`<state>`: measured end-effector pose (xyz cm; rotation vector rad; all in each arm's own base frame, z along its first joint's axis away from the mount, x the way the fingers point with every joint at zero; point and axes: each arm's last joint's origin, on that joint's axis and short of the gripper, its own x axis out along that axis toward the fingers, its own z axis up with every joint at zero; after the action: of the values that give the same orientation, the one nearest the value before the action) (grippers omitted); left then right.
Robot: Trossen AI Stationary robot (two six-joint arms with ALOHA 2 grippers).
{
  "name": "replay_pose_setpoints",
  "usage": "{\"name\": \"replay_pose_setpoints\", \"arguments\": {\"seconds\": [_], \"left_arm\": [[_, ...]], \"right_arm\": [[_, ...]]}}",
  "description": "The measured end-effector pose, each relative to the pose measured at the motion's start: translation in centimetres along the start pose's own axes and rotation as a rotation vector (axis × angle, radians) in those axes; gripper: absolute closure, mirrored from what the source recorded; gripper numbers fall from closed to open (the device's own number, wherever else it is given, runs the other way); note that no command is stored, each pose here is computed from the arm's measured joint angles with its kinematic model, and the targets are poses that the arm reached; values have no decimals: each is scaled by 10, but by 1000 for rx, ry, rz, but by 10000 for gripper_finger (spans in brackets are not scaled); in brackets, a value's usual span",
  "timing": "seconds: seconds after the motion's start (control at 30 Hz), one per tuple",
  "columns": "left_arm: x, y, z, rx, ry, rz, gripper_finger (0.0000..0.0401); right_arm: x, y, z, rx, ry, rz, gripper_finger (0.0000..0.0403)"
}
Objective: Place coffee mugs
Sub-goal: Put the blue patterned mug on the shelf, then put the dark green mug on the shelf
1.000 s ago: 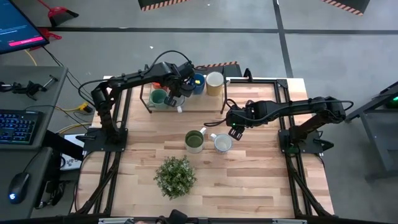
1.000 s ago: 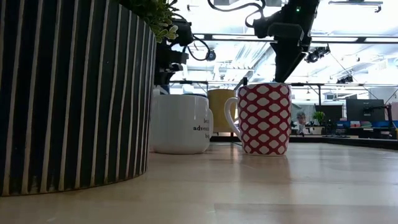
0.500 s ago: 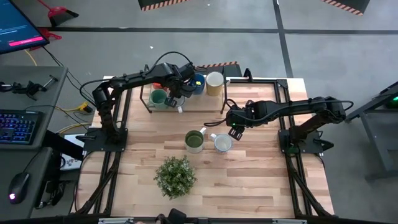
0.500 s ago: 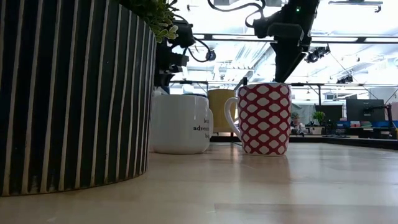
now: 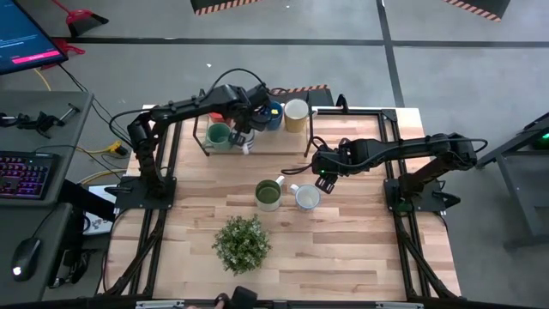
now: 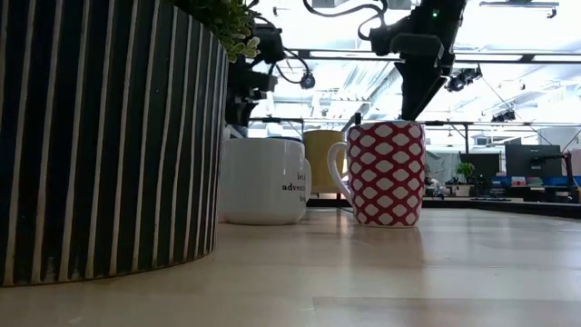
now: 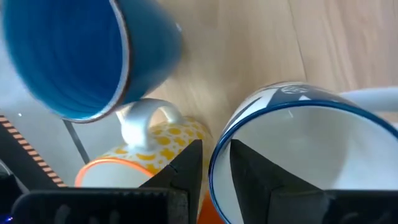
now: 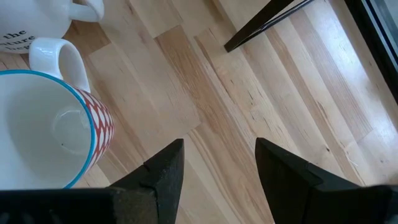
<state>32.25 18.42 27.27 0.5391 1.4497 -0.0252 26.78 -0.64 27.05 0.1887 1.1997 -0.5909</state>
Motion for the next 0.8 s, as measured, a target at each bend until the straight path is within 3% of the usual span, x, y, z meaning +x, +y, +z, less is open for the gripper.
{"name": "replay_pose_setpoints", "arguments": {"seconds": [0.37,0.53,0.67,0.8], "left_arm": [[-21,7,-1,-10,18,18,327],[-37,7,-3,-66,41,3,327],[-66,0,-8,-147,72,-44,327],[-104,-19,-24,-323,44,-133,327]], "right_arm": [[0,0,0,0,1,2,226],[0,0,0,-3,-4,5,226],[0,0,1,-28,-6,2,226],[0,0,1,-75,-15,-16,226]]}}
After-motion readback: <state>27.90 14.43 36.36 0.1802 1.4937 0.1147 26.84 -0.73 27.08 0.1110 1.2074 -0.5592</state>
